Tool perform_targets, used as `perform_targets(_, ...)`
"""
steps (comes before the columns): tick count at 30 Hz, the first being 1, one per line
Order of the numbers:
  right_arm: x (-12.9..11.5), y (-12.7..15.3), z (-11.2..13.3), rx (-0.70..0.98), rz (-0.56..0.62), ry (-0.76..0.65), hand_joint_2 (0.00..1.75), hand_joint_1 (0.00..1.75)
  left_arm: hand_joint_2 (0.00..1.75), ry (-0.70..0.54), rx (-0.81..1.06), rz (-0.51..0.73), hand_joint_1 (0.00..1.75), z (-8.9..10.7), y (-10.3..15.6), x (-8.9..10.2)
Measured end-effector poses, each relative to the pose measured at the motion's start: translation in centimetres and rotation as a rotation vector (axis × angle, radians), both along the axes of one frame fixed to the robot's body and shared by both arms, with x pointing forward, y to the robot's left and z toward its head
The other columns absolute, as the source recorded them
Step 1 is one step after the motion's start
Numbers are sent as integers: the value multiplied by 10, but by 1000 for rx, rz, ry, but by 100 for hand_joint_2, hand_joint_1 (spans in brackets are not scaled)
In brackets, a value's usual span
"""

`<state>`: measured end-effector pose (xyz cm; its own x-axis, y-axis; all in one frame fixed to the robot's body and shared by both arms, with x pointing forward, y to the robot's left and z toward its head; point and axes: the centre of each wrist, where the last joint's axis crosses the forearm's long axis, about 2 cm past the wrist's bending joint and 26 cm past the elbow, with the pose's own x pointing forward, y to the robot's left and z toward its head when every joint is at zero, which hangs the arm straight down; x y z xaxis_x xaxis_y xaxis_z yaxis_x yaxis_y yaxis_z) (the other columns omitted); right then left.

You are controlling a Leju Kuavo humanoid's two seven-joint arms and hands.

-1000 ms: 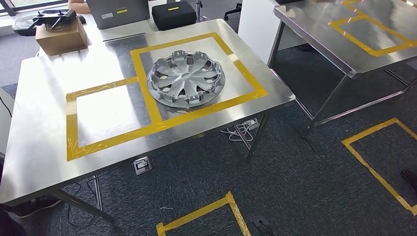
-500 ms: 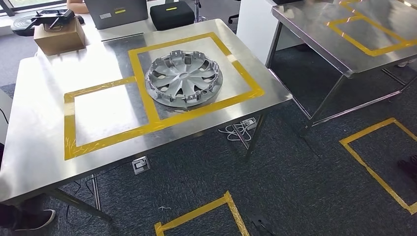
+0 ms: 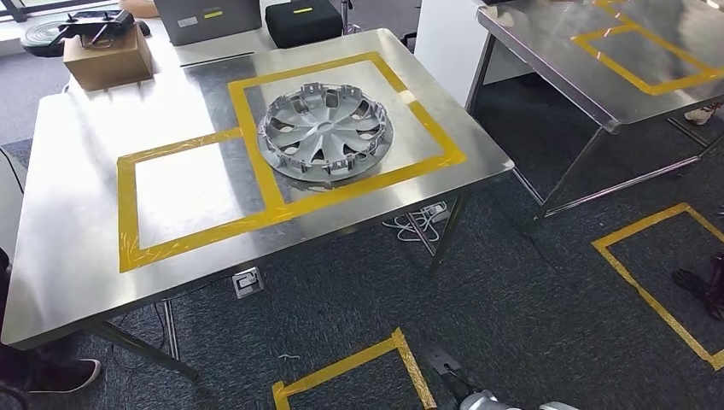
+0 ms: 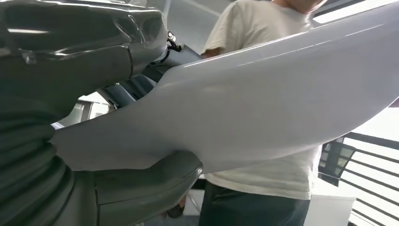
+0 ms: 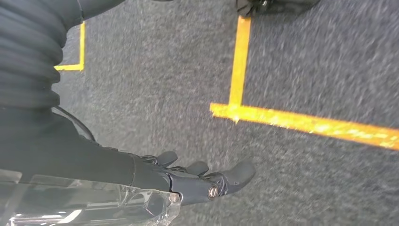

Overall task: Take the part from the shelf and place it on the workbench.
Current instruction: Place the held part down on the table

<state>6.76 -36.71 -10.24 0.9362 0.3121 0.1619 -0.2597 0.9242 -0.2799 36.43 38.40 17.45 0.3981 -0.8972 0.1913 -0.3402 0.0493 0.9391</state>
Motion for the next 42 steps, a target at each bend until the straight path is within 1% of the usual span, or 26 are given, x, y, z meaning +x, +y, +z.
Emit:
perform_targets(2, 3, -1, 1, -2, 1, 0, 175, 0, 175, -72, -106, 38, 175, 4, 11, 9)
perform_targets(3, 5, 0, 1, 0, 0, -7, 175, 0, 175, -114, -127, 49, 175, 8, 16, 15)
perform_targets(5, 9, 2, 2, 4, -9, -30, 175, 0, 175, -174, -110, 57, 175, 19, 24, 28)
perform_targets(8, 19, 9, 3, 15, -22, -57, 175, 0, 175, -163, -63, 74, 175, 26, 29, 44)
perform_targets(10, 24, 16, 3, 26, -28, -64, 175, 0, 175, -139, -45, 81, 175, 26, 31, 50)
perform_targets(13, 30, 22, 4, 39, -34, -75, 175, 0, 175, -135, -35, 86, 175, 33, 33, 58)
perform_targets(15, 33, 23, 4, 43, -38, -81, 175, 0, 175, -136, -35, 89, 175, 37, 34, 62)
perform_targets(20, 34, 25, 4, 48, -44, -84, 175, 0, 175, -126, -39, 92, 175, 36, 33, 64)
perform_targets(25, 34, 26, 4, 50, -44, -83, 175, 0, 175, -98, -33, 86, 175, 31, 29, 65)
perform_targets(27, 34, 25, 4, 49, -35, -82, 175, 0, 175, -64, 12, 62, 175, 29, 26, 65)
perform_targets(29, 36, 24, 5, 48, -13, -75, 175, 0, 175, -4, 95, 10, 175, 25, 19, 66)
perform_targets(31, 37, 22, 5, 48, 16, -64, 175, 0, 175, 52, 168, -52, 175, 17, 9, 64)
perform_targets(34, 40, 19, 6, 45, 48, -61, 175, 0, 175, 88, 209, -126, 175, 6, -4, 58)
perform_targets(39, 44, 15, 8, 36, 95, -64, 175, 0, 175, 119, 255, -242, 175, 3, -22, 58)
perform_targets(42, 50, 15, 9, 34, 122, -70, 175, 0, 175, 129, 294, -322, 175, 9, -40, 62)
